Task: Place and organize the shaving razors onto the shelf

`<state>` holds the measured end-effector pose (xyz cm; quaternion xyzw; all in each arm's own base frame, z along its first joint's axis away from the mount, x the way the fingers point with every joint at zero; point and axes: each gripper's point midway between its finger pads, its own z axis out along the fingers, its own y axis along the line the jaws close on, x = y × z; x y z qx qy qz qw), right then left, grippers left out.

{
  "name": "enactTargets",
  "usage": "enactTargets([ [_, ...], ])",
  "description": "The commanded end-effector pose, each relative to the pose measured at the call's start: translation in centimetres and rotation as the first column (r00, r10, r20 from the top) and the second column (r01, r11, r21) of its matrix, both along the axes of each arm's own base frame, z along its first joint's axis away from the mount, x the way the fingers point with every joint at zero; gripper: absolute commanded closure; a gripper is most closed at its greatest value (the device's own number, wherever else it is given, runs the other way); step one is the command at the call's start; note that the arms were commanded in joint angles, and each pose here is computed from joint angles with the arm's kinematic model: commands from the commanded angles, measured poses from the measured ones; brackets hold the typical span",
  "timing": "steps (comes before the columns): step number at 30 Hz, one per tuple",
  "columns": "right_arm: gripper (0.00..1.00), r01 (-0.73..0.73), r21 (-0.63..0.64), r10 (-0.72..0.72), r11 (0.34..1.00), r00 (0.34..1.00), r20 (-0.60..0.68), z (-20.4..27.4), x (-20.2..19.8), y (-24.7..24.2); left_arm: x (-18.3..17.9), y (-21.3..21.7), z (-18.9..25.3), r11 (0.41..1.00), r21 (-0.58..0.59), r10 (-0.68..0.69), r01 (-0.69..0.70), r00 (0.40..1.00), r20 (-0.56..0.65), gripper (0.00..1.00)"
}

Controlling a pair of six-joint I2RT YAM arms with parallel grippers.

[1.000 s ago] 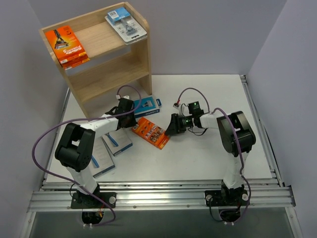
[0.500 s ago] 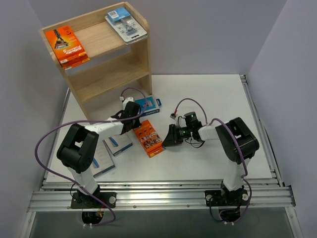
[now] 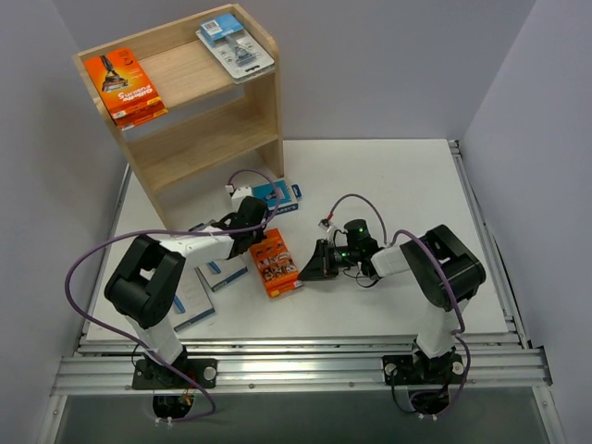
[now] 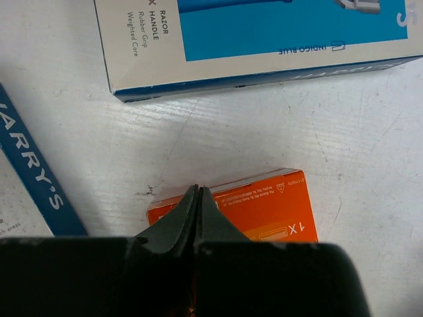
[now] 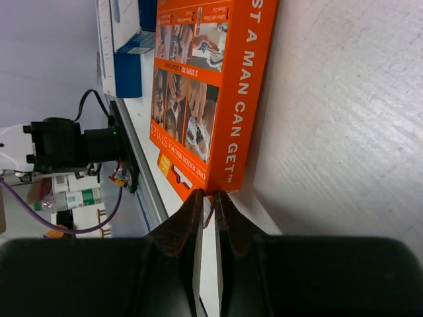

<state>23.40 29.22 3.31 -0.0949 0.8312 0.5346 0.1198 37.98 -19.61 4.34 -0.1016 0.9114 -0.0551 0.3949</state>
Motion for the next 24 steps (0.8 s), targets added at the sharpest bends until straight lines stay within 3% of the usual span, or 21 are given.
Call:
enactTargets([
  [1,1.00,0.054,0.134,-0.078,0.990,0.981,0.179,5.6,3.2,1.3,-5.2,-1.0,-2.9,0.996,-0.002,-0.086,0.088,0.980,-0.177,0.98],
  [4,1.00,0.077,0.138,-0.101,0.987,0.980,0.173,5.8,3.2,1.2,-5.1,-1.0,-2.1,0.996,-0.002,-0.091,0.092,0.982,-0.166,0.98],
  [8,1.00,0.110,0.151,-0.131,0.982,0.981,0.140,5.8,3.0,0.9,-4.5,-1.0,0.0,0.994,0.001,-0.106,0.107,0.986,-0.126,0.86],
  [9,1.00,0.113,0.159,-0.136,0.981,0.980,0.143,6.0,3.0,1.0,-4.4,-1.0,0.8,0.994,0.004,-0.109,0.110,0.988,-0.113,0.75],
  [12,1.00,0.135,0.187,-0.160,0.973,0.980,0.122,6.2,2.8,0.9,-3.2,-0.8,4.8,0.992,0.025,-0.127,0.127,0.992,-0.022,0.56],
  [15,1.00,0.145,0.208,-0.168,0.967,0.981,0.097,6.0,2.5,0.9,-2.5,-0.2,9.7,0.991,0.045,-0.130,0.127,0.989,0.069,0.45],
  [18,1.00,0.154,0.226,-0.176,0.962,0.981,0.082,6.1,2.4,0.9,-2.4,0.5,14.7,0.986,0.074,-0.160,0.149,0.972,0.171,0.40],
  [21,1.00,0.156,0.236,-0.178,0.959,0.981,0.072,6.4,2.5,1.0,-3.4,-0.2,18.3,0.961,0.077,-0.276,0.265,0.929,0.247,0.38],
  [24,1.00,0.158,0.228,-0.177,0.961,0.982,0.068,6.6,2.8,1.1,-5.7,-1.7,20.1,0.891,0.113,-0.453,0.440,0.844,0.287,0.36],
])
